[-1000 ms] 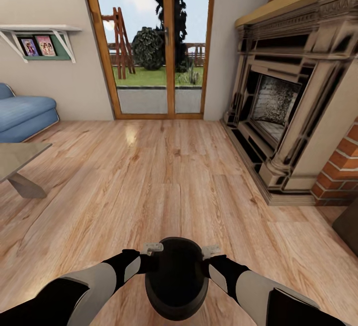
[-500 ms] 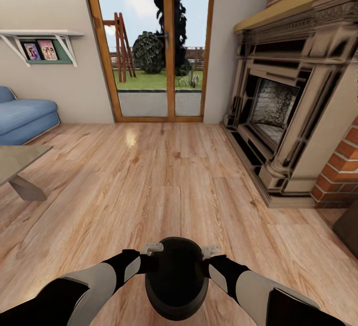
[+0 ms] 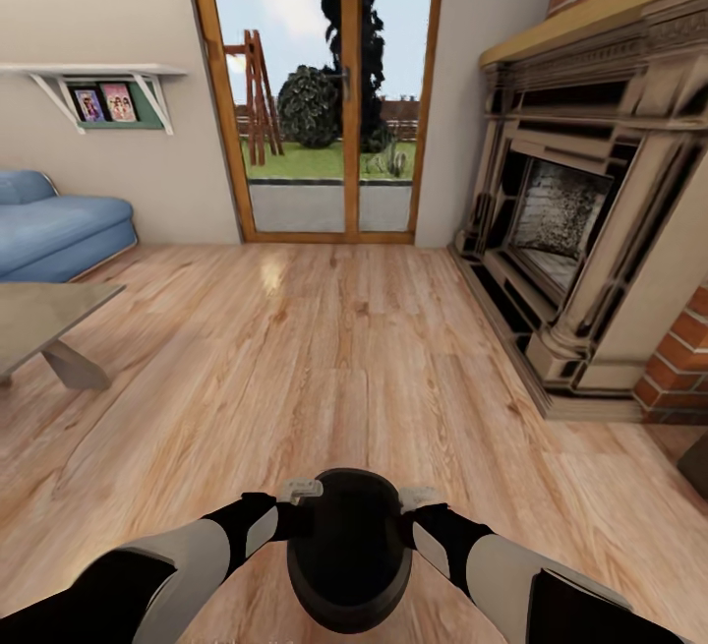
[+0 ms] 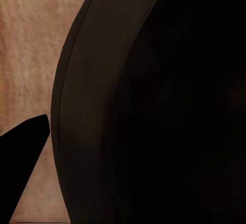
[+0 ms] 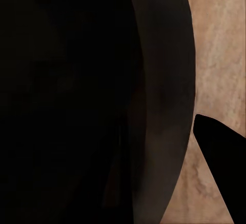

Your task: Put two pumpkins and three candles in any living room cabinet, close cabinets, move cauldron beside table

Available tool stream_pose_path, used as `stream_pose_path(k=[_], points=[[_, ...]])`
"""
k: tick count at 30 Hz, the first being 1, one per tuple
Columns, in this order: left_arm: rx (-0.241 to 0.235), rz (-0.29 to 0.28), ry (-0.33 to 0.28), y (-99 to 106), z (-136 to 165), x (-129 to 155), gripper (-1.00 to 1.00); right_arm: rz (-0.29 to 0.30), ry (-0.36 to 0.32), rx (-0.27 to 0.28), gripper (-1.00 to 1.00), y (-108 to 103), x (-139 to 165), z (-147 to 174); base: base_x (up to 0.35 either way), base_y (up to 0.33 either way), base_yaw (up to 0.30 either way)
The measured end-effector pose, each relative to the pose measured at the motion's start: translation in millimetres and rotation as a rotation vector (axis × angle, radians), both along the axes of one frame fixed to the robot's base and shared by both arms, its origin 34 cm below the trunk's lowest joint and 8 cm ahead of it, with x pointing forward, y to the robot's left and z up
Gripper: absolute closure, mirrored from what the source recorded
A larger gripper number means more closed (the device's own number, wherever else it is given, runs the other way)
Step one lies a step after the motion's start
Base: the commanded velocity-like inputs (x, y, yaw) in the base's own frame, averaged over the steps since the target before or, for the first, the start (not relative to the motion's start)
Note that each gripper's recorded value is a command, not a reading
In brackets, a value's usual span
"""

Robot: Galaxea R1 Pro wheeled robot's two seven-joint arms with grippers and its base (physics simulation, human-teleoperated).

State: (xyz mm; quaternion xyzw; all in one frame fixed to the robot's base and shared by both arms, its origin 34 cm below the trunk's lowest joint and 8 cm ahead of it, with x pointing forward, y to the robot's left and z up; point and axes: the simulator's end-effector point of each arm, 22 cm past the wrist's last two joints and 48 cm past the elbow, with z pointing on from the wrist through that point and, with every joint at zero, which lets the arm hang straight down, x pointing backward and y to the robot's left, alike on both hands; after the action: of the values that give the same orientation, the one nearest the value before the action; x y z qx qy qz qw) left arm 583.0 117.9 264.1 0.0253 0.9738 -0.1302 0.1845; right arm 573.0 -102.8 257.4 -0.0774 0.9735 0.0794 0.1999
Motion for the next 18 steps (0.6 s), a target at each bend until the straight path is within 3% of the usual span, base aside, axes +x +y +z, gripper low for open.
stream_pose_path(k=[18], points=[[0.000,0.000,0.000,0.0,0.0,0.0,1.00,0.000,0.000,0.000,1.00,0.0,0.0,0.0,0.000,0.000,0.289]])
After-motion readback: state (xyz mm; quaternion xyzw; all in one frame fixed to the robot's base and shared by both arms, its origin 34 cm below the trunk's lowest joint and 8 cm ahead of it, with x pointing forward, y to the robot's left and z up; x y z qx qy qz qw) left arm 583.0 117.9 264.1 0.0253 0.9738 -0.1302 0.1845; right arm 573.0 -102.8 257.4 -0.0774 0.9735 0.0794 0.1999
